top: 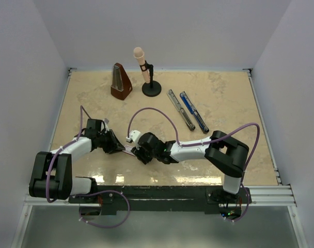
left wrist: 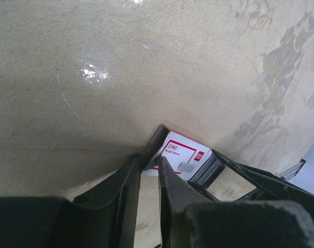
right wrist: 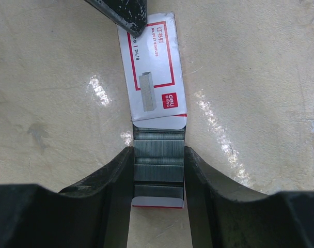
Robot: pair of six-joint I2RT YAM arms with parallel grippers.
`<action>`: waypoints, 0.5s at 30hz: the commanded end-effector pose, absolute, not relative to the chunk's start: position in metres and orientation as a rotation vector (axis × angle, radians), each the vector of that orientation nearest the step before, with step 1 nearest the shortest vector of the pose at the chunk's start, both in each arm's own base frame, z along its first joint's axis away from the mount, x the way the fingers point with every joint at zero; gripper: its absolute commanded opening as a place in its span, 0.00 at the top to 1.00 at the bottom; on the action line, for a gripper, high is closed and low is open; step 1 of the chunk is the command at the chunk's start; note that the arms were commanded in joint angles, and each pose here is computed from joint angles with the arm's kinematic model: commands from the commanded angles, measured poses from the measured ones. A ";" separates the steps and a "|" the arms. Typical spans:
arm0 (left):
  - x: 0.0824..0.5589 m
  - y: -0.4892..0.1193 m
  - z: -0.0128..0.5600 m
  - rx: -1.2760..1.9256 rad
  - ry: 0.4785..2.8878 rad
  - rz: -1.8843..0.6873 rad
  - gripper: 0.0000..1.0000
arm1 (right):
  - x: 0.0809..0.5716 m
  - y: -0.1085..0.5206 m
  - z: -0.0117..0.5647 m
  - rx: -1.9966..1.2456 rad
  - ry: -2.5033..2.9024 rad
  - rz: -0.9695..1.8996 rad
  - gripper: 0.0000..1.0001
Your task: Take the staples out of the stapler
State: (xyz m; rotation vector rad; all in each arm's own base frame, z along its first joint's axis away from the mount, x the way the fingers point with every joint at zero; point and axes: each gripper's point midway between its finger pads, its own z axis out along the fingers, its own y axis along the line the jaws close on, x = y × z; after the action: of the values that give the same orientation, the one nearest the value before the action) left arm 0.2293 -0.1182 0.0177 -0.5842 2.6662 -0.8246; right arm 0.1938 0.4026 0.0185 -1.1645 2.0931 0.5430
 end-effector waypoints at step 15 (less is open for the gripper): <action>0.232 -0.130 0.026 -0.520 2.626 -0.913 0.71 | 0.163 0.395 -0.011 -1.326 2.119 0.583 0.66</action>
State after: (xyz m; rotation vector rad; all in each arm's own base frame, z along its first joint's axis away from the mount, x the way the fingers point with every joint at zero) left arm 0.2302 -0.1206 0.0191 -0.5689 2.6585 -0.8417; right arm 0.1936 0.4035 0.0187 -1.1821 2.0678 0.5485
